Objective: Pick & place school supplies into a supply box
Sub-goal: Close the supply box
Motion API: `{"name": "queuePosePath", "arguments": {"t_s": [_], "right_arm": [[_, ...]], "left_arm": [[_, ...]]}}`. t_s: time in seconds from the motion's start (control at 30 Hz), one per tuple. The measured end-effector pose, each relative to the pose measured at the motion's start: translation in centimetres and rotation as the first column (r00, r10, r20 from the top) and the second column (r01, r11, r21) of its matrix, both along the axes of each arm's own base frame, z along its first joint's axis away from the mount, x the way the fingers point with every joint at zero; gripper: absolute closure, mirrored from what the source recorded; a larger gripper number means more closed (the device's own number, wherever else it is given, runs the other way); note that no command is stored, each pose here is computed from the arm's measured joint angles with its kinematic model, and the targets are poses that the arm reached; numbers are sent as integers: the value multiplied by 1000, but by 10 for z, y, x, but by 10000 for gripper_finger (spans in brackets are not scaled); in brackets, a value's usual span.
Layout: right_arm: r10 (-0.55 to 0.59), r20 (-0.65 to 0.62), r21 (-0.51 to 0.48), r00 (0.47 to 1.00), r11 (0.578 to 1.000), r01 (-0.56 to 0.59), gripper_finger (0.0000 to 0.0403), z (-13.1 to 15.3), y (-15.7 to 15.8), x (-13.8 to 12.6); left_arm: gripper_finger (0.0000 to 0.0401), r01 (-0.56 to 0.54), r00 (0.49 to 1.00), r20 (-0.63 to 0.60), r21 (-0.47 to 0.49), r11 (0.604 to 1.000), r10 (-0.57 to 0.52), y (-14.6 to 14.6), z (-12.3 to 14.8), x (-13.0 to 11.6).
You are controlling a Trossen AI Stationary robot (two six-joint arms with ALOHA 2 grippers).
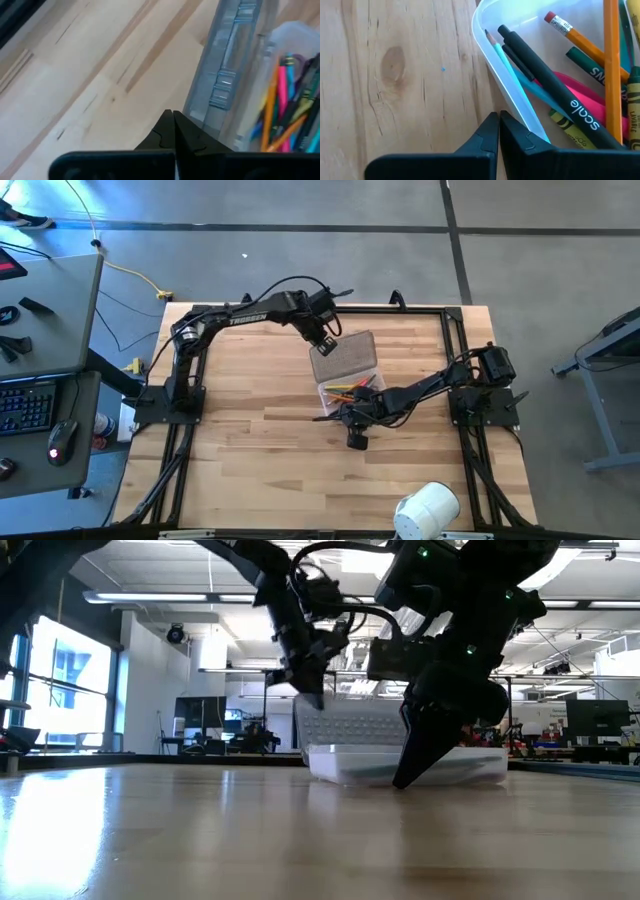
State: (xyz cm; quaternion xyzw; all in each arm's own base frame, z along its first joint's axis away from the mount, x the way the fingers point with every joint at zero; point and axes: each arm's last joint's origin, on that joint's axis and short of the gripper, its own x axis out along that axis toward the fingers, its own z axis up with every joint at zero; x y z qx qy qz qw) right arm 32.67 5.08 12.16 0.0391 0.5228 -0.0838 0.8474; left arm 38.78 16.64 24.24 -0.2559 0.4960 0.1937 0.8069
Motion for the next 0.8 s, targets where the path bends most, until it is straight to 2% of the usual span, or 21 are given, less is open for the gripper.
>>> {"name": "queuePosePath", "arguments": {"t_s": [0.13,0.3,0.43,0.57,0.7,0.8], "right_arm": [[-1,1,-2,1000,1000,1,403,0,0,0],[-8,5,-13,1000,1000,8,403,0,-1,0],[-7,7,-30,1000,1000,8,403,0,-1,0],[18,23,-72,1000,997,-16,403,0,-1,2],[88,70,-109,994,991,-80,403,2,5,6],[125,127,-92,984,989,-114,403,5,13,9]], "left_arm": [[374,3,1000,24,36,999,-3,-21,18,0],[389,38,996,83,10,999,-39,-51,41,-1],[379,54,992,113,20,998,-56,-76,53,0],[371,70,992,98,70,995,-76,-97,54,3],[384,52,994,86,114,992,-62,-109,54,4],[387,55,994,87,116,992,-65,-112,54,5]]}}
